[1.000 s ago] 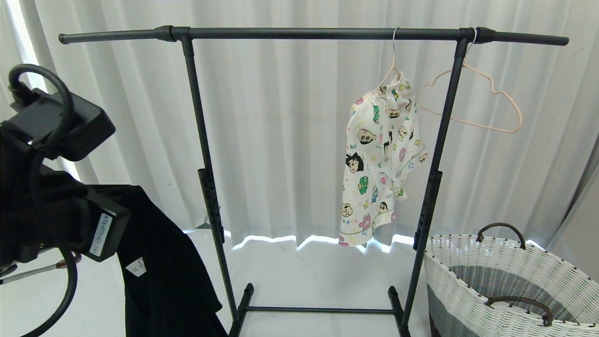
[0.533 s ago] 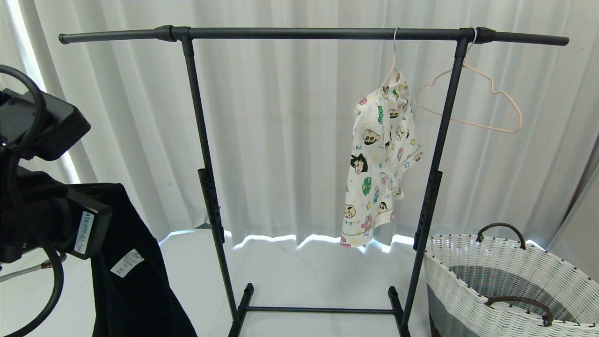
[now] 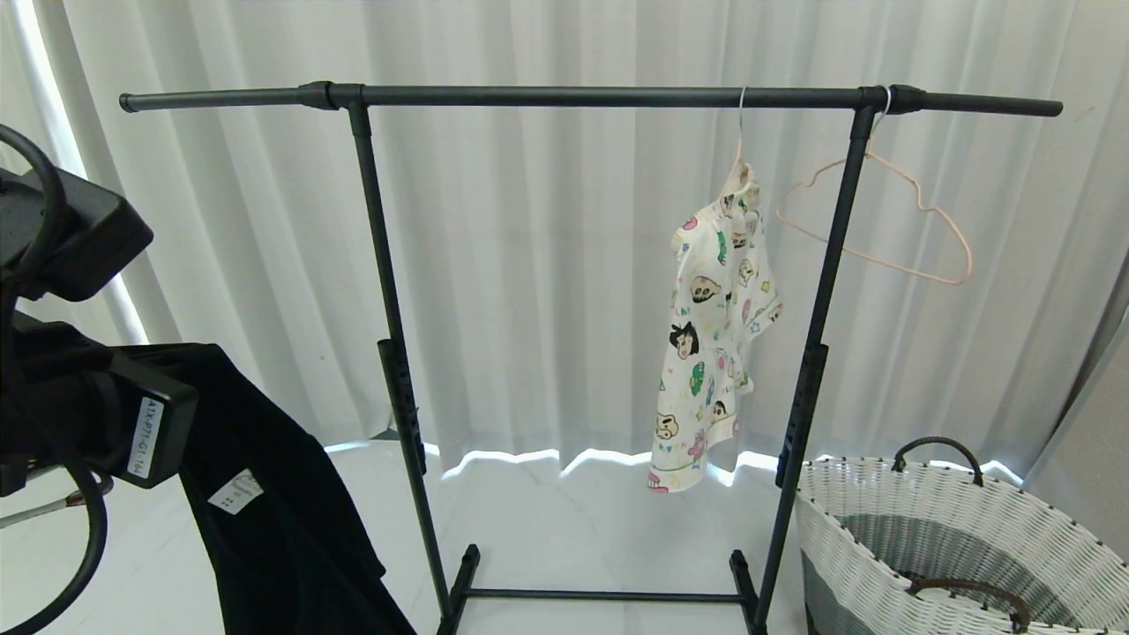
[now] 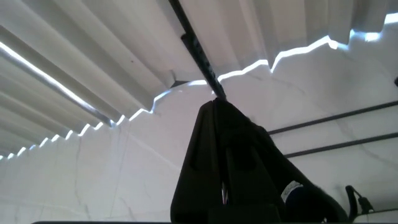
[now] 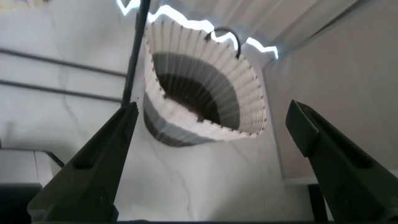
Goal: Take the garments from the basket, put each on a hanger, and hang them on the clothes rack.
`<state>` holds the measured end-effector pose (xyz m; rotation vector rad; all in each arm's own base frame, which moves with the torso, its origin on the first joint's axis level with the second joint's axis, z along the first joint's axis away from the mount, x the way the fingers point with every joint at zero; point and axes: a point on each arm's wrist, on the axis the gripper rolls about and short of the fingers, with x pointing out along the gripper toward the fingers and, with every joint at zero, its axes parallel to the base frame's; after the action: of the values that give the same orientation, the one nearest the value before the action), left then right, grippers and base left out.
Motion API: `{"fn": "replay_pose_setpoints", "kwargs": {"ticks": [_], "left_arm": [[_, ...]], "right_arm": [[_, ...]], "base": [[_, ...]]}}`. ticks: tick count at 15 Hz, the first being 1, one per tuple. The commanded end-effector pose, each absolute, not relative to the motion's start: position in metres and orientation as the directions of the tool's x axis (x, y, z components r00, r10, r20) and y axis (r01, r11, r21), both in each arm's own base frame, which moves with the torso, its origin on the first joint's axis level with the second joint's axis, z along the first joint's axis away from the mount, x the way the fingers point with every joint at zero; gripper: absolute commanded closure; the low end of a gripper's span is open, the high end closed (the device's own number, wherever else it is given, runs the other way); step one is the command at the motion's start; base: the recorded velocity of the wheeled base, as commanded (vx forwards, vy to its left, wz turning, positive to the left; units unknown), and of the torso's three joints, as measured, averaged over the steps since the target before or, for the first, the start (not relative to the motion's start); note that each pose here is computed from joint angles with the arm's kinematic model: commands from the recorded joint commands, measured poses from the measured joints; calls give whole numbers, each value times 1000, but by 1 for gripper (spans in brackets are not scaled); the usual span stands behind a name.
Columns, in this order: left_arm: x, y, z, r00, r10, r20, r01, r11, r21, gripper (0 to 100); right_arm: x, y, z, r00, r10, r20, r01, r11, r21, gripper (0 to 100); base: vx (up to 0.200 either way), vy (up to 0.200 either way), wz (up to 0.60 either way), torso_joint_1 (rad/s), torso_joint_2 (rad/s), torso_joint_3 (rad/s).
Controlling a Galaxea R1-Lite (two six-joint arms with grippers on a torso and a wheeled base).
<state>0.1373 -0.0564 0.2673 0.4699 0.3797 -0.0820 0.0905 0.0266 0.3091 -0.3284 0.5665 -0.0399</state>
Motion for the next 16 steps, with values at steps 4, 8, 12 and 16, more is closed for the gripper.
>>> {"fn": "replay_pose_setpoints", "kwargs": {"ticks": [4, 8, 12, 16], "left_arm": [[135, -55, 268, 929, 12, -369, 157, 892, 425, 100], [137, -49, 267, 927, 53, -371, 119, 897, 426, 100], [135, -48, 266, 927, 53, -371, 119, 897, 426, 100], [135, -48, 266, 926, 53, -374, 121, 896, 427, 100]], "right_arm": [[94, 28, 307, 837, -132, -531, -55, 946, -321, 0], [95, 28, 306, 835, -131, -534, -56, 946, -319, 0], [99, 30, 302, 837, -132, -531, -55, 945, -322, 0], [103, 31, 300, 851, -125, -511, -49, 948, -314, 0]], "base": [[0, 0, 0, 182, -471, -284], [0, 0, 0, 193, -469, -279], [0, 0, 0, 214, -490, -282], [0, 0, 0, 224, -505, -279]]}}
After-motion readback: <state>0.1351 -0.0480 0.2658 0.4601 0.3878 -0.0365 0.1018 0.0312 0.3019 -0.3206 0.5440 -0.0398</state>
